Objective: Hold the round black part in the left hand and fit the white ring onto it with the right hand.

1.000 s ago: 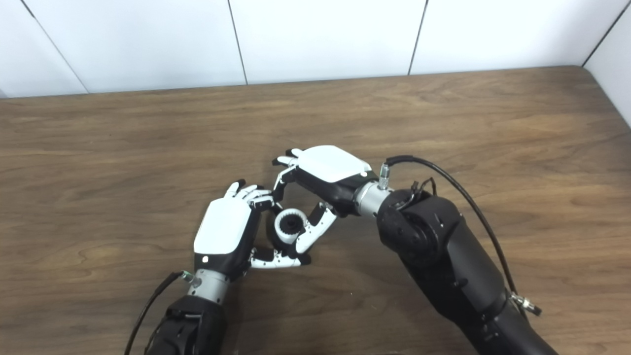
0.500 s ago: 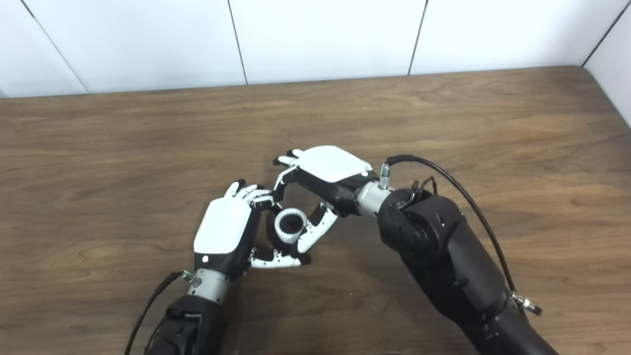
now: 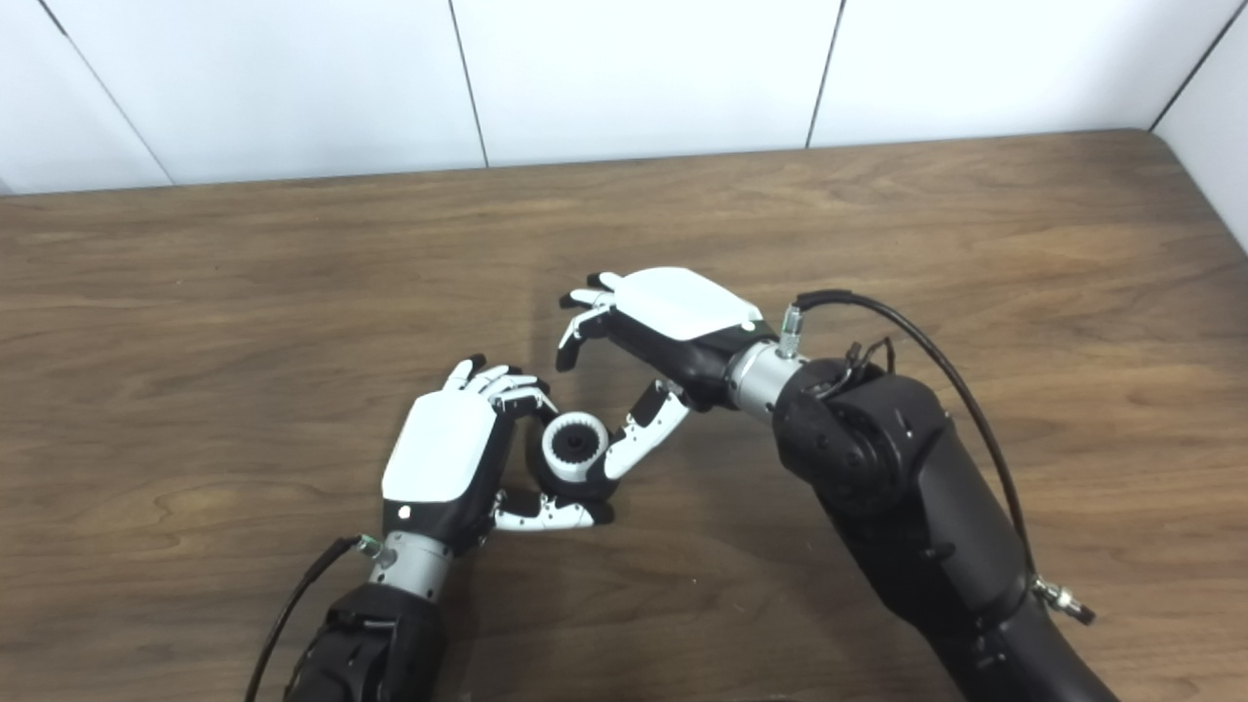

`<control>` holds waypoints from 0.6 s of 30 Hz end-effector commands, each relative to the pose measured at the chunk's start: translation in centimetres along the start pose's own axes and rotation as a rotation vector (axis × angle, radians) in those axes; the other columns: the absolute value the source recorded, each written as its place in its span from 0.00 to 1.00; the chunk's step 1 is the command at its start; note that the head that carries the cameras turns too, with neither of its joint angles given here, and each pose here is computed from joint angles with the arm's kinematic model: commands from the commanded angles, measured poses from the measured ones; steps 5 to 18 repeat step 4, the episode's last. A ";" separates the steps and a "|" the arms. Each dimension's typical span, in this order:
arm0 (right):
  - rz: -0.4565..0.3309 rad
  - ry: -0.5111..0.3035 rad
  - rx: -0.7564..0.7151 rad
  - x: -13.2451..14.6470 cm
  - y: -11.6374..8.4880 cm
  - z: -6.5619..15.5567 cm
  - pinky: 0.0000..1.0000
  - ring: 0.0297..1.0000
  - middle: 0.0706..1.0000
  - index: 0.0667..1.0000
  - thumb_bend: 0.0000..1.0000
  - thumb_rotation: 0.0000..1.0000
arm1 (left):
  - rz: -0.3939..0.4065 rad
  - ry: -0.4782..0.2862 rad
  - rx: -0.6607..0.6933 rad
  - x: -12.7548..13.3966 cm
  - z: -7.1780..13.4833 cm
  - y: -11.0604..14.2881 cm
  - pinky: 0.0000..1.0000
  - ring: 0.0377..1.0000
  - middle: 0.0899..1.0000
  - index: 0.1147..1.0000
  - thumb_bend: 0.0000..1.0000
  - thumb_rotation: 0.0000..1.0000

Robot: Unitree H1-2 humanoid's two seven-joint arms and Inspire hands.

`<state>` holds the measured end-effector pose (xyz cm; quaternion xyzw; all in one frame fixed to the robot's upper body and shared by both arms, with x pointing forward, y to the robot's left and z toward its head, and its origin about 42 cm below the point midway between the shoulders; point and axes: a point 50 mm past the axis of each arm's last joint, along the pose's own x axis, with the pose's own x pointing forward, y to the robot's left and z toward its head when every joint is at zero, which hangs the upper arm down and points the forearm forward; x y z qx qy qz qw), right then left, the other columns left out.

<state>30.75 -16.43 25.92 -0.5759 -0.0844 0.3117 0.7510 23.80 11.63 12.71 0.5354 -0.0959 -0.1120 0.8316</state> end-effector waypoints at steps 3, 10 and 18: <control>-0.088 -0.017 -0.016 -0.6 -2.5 0.2 1.00 1.00 0.94 0.69 0.95 0.37 | -0.065 0.017 0.018 -0.2 -0.7 -0.8 0.96 0.85 0.74 0.42 0.52 0.05; -0.092 -0.015 -0.013 -0.7 -2.6 0.1 1.00 1.00 0.94 0.69 0.96 0.37 | -0.068 0.019 0.021 -0.2 -0.7 -0.8 0.96 0.85 0.74 0.42 0.52 0.06; -0.092 -0.015 -0.013 -0.7 -2.6 0.1 1.00 1.00 0.94 0.69 0.96 0.37 | -0.068 0.019 0.021 -0.2 -0.7 -0.8 0.96 0.85 0.74 0.42 0.52 0.06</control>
